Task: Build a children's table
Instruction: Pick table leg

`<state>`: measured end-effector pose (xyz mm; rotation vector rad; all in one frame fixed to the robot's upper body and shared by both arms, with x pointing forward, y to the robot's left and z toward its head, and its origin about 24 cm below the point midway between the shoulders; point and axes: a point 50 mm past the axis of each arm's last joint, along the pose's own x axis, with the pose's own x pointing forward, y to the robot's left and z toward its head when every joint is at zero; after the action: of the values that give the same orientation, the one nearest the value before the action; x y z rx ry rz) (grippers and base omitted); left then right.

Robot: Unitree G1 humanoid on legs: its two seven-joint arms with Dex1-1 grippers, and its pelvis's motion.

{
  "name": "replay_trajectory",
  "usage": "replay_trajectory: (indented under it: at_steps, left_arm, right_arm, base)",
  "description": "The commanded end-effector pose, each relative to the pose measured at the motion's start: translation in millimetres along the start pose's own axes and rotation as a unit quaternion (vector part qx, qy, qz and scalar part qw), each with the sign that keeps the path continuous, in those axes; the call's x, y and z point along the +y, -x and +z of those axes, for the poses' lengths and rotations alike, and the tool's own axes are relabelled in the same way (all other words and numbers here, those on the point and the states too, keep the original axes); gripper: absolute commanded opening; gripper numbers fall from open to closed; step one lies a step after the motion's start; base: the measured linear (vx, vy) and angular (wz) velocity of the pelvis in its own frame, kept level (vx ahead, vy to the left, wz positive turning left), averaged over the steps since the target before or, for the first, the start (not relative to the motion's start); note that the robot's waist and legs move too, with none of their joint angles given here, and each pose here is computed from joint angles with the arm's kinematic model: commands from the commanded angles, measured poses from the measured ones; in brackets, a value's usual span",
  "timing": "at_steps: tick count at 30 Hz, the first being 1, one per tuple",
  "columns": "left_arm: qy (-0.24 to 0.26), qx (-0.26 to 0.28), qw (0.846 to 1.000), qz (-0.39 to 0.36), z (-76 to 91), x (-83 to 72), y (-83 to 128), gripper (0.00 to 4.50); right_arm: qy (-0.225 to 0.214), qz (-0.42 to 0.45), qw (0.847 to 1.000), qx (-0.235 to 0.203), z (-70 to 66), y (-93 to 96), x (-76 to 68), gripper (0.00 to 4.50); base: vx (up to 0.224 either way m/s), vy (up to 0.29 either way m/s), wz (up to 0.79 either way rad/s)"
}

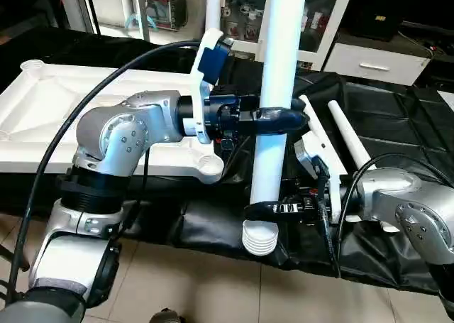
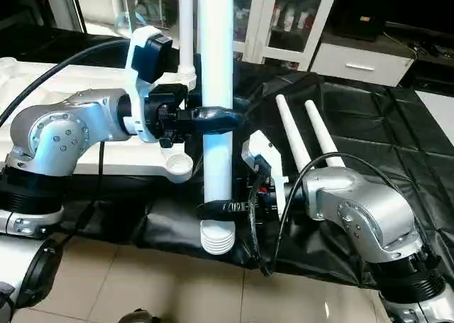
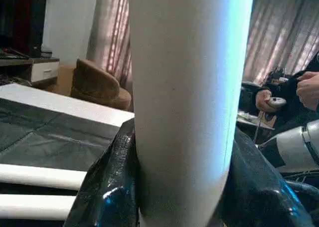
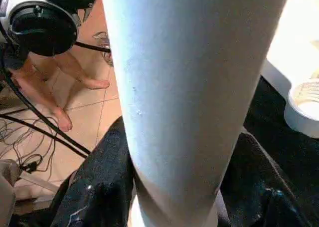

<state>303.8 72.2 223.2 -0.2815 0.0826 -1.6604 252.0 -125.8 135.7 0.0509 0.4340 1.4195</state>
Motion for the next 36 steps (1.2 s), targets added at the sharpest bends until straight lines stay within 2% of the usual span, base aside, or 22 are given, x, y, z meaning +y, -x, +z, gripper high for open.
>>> replay_trajectory:
  at_steps: [1,5,7,9,10,20,26,27,30,31,34,36]
  left_arm:
    - [-0.025,-0.002,1.0,0.003,11.1,-0.8,-4.0,1.75]
    - [-0.038,0.0,0.998,0.042,13.3,4.9,-2.2,1.75]
    - [-0.018,-0.006,0.999,0.039,15.4,5.6,-0.8,2.45]
    - [-0.01,-0.009,0.999,0.036,16.1,5.8,0.4,2.48]
    - [-0.01,-0.007,0.999,0.038,16.2,6.1,1.6,2.66]
    - [0.007,-0.006,0.999,0.038,15.7,5.6,9.1,3.28]
    - [0.013,-0.003,0.999,0.035,16.4,4.6,8.3,3.89]
    - [0.014,-0.005,0.999,0.046,16.0,6.8,9.7,4.01]
    - [0.01,-0.012,0.998,0.059,16.2,8.0,13.3,4.18]
    - [0.011,-0.019,0.998,0.065,17.2,8.3,15.4,4.41]
    - [0.006,-0.041,0.995,0.087,18.6,5.3,28.4,4.5]
    - [0.009,-0.043,0.993,0.106,15.6,4.5,35.6,4.5]
  right_arm:
    - [-0.003,0.002,1.0,0.0,-2.9,0.8,0.2,1.88]
    - [-0.003,0.002,1.0,0.0,-2.6,1.3,-0.4,1.88]
    - [0.0,-0.002,1.0,-0.004,-1.1,1.7,-1.3,1.87]
    - [0.002,-0.004,1.0,-0.007,0.2,2.1,-1.7,1.87]
    - [0.002,-0.004,1.0,-0.009,1.2,2.3,-1.6,1.86]
    - [0.015,-0.017,0.999,-0.027,10.7,12.2,-0.8,1.86]
    - [0.027,-0.037,0.998,-0.043,16.7,18.3,-2.0,1.86]
    - [0.036,-0.051,0.997,-0.053,22.5,23.9,-3.4,1.86]
    - [0.043,-0.067,0.995,-0.061,27.6,31.8,-4.6,1.86]
    - [0.046,-0.075,0.994,-0.062,28.7,35.6,-5.2,1.86]
    - [0.042,-0.129,0.989,-0.065,25.5,59.3,-11.9,1.86]
    - [0.036,-0.146,0.986,-0.069,23.7,66.9,-13.1,1.86]
  base:
    - [0.0,0.0,0.0]
    - [0.0,0.0,0.0]
    - [0.0,0.0,0.0]
    - [0.0,0.0,0.0]
    - [0.0,0.0,0.0]
    - [0.0,0.0,0.0]
    - [0.0,0.0,0.0]
    - [0.0,0.0,0.0]
    - [0.0,0.0,0.0]
    - [0.0,0.0,0.0]
    - [0.0,0.0,0.0]
    - [0.0,0.0,0.0]
